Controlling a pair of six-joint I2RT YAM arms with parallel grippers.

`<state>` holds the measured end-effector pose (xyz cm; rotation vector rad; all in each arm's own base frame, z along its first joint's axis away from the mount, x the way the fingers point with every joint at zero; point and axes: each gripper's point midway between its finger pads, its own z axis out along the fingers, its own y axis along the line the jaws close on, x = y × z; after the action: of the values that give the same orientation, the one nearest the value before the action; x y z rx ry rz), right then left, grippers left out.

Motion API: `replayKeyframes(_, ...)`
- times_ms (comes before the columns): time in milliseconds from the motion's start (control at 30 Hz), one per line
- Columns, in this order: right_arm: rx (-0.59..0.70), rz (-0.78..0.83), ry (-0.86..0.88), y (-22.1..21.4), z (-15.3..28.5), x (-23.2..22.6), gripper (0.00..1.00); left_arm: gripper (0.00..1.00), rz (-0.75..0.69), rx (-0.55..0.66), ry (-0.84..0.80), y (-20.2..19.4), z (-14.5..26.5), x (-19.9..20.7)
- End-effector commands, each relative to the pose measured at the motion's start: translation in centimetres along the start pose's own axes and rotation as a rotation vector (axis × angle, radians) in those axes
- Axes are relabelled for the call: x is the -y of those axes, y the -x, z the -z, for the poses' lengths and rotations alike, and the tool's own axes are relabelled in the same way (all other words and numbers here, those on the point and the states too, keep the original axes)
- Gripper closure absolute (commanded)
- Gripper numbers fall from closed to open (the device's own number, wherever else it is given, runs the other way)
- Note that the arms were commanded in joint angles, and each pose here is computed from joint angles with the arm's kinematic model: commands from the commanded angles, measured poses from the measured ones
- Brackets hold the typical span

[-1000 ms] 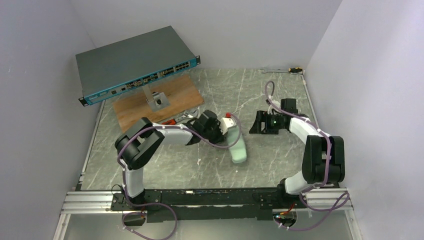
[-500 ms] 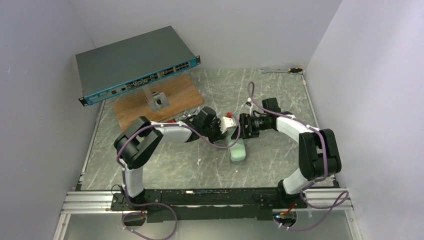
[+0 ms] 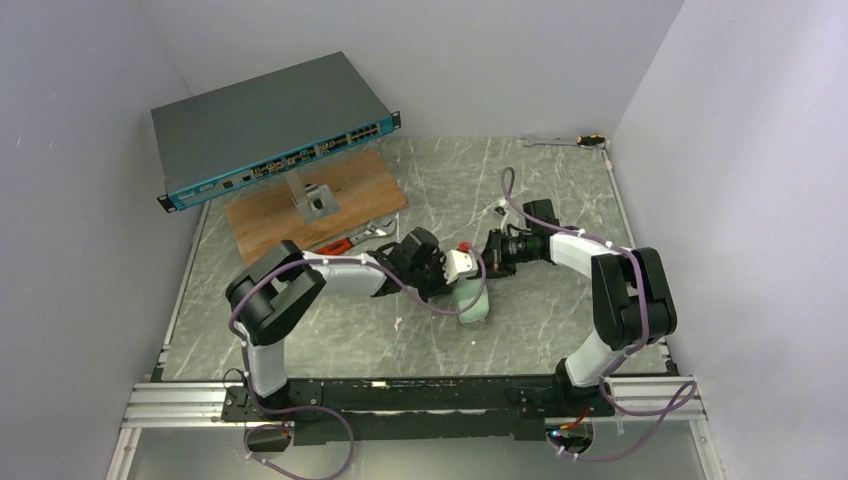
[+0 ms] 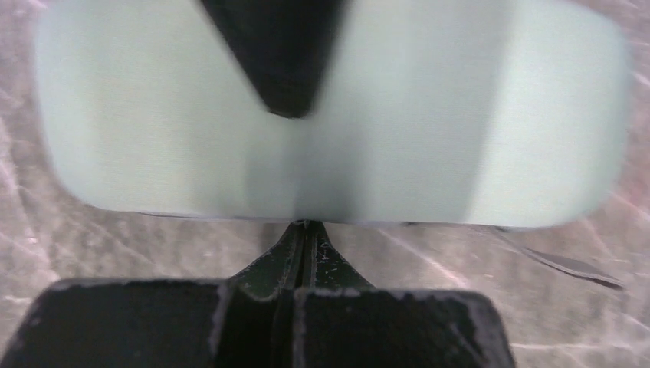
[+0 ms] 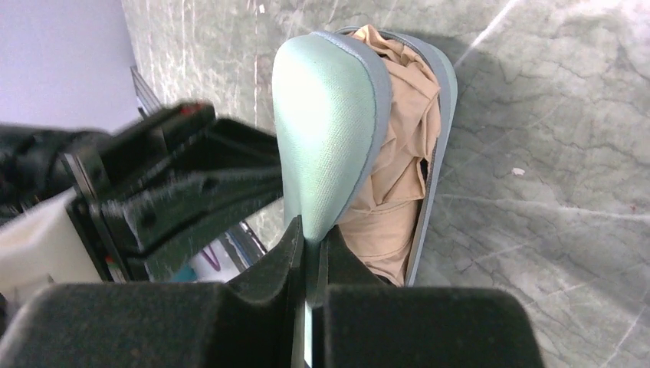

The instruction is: Open the umbrella

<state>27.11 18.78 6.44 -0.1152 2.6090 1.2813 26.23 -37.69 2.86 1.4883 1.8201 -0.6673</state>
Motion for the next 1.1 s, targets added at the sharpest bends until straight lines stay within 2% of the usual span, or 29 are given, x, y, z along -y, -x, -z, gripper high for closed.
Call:
replayKeyframes(0,0.187,0.01,-0.152,3.7,0.6,3.2,1.0,1.0,-0.053,0.121,-0.18,3.8,0.9,7.1)
replayKeyframes(133,0.221,0.002,-0.171,4.3,1.4,3.9,1.0,1.0,-0.055,0.126,-0.231,3.4,1.4,9.8)
replayKeyframes(233,0.225,0.028,-0.156,4.6,1.8,3.3,1.0,1.0,-0.058,0.123,-0.241,3.5,1.7,10.3)
replayKeyframes(267,0.217,0.045,-0.141,4.6,1.9,2.9,1.0,0.9,-0.05,0.112,-0.239,3.4,1.9,9.9)
replayKeyframes(333,0.187,0.073,-0.083,4.3,2.1,1.4,1.0,0.57,-0.015,0.107,-0.239,3.5,2.6,8.9)
replayKeyframes(367,0.173,0.096,-0.062,4.2,2.3,0.7,0.99,0.48,0.014,0.112,-0.221,3.6,3.2,8.0)
replayKeyframes(467,0.128,0.135,-0.005,3.9,2.8,-1.2,0.6,0.35,0.094,0.139,-0.171,3.7,5.3,5.3)
replayKeyframes(533,0.111,0.165,0.017,3.8,3.1,-2.1,0.53,0.32,0.131,0.149,-0.135,3.1,6.7,4.0)
replayKeyframes(667,0.074,0.211,0.06,2.9,3.0,-3.9,0.5,0.25,0.126,0.173,-0.083,2.0,9.0,3.3)
replayKeyframes(867,-0.033,0.287,0.153,0.8,1.2,-7.4,0.5,0.24,0.137,0.242,-0.007,2.8,11.5,1.9)
replayKeyframes(1067,-0.114,0.299,0.174,-0.2,-0.8,-8.0,0.49,0.25,0.185,0.29,0.027,3.6,13.1,0.8)
